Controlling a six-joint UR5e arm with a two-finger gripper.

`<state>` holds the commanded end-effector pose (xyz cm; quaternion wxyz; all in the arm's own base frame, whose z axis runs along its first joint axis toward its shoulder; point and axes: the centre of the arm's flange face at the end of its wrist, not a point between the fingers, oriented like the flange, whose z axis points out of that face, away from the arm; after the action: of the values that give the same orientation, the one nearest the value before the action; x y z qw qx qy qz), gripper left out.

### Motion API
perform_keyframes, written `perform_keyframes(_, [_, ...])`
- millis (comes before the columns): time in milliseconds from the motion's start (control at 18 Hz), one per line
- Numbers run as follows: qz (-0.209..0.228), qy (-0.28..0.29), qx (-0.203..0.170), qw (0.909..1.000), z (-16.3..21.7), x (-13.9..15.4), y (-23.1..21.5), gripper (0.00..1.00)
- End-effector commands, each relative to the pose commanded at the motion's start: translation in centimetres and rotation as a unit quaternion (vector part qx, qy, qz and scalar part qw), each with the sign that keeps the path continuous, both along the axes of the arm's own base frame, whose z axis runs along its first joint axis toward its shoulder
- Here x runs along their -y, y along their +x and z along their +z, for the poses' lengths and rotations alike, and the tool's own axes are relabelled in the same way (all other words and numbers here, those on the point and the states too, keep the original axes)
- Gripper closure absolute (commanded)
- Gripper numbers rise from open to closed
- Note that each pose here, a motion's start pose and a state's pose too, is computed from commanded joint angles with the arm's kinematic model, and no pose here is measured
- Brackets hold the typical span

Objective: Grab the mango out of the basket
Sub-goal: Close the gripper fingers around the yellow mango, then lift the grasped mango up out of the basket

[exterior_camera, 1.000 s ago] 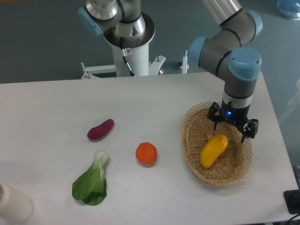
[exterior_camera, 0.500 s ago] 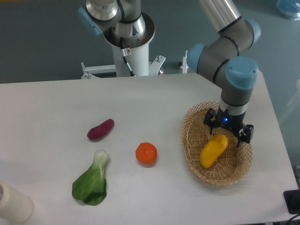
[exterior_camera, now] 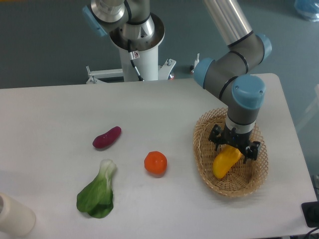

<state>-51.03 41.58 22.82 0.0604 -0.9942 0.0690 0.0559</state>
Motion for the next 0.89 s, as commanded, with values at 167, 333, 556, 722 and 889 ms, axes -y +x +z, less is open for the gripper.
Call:
perform_keyframes(167, [-0.001, -0.002, 0.004, 1.0000, -0.6, 0.0, 0.0, 0.00])
perform_keyframes(333, [-0.002, -0.008, 0.010, 0.9999, -1.5, 0.2, 0.2, 0.00])
perform_keyframes(556, [-0.001, -0.006, 0.006, 1.0000, -1.7, 0.1, 0.1, 0.00])
perform_keyframes(722, [0.000, -0.007, 0.006, 1.0000, -1.7, 0.2, 0.2, 0.02])
perform_keyframes(889, [-0.002, -0.007, 0.006, 1.0000, -1.6, 0.2, 0.3, 0.33])
